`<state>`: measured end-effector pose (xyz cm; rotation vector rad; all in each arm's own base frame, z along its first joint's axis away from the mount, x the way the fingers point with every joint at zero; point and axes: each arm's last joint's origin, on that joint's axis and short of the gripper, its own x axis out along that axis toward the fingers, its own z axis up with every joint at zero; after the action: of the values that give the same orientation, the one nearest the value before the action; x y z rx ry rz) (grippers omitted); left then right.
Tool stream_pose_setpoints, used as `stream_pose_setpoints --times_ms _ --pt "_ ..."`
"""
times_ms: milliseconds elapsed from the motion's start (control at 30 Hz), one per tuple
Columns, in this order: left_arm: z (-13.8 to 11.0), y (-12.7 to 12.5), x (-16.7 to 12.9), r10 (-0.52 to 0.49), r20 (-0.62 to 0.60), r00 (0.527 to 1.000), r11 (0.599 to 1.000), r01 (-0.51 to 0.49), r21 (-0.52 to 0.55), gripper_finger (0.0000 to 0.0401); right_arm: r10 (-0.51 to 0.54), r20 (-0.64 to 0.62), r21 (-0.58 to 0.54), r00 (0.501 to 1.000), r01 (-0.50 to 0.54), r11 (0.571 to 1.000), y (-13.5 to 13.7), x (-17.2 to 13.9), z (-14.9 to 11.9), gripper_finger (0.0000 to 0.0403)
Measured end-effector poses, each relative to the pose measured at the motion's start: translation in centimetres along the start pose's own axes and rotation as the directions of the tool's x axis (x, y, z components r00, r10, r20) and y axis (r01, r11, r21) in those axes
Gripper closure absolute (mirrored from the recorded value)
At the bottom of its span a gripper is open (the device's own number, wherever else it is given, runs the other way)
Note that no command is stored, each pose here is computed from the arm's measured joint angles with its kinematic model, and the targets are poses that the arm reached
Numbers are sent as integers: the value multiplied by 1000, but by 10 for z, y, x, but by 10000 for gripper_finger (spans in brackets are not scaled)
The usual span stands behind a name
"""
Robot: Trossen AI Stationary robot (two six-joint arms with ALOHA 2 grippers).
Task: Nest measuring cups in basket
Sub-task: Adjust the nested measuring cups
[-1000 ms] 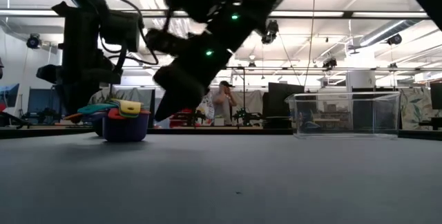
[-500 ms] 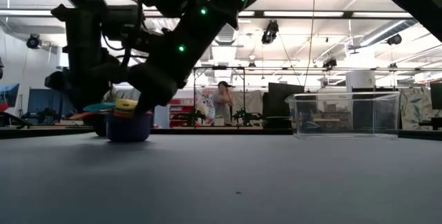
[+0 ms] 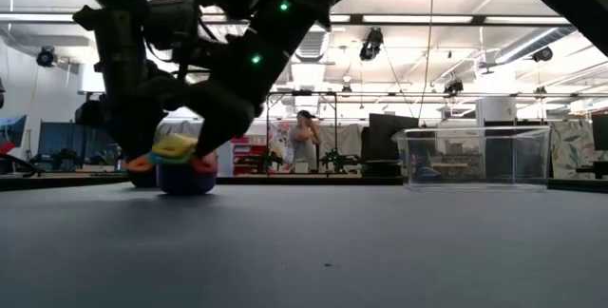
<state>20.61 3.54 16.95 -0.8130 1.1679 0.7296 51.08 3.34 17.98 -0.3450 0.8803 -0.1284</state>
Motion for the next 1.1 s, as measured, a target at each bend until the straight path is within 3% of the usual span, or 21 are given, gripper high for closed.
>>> stream_pose_setpoints --times_ms 467,767,1100 --pt "-1 0 0 5 -4 1000 1000 -5 8 401 -2 -22 -22 1000 1 1000 -6 -23 3 394" --pt "-13 -10 -1 11 12 1000 999 -12 29 401 -58 -91 -29 994 55 998 -11 -9 -17 394" --pt "-12 -18 0 -39 62 997 999 39 8 401 -5 14 53 1000 5 999 -17 6 -25 394"
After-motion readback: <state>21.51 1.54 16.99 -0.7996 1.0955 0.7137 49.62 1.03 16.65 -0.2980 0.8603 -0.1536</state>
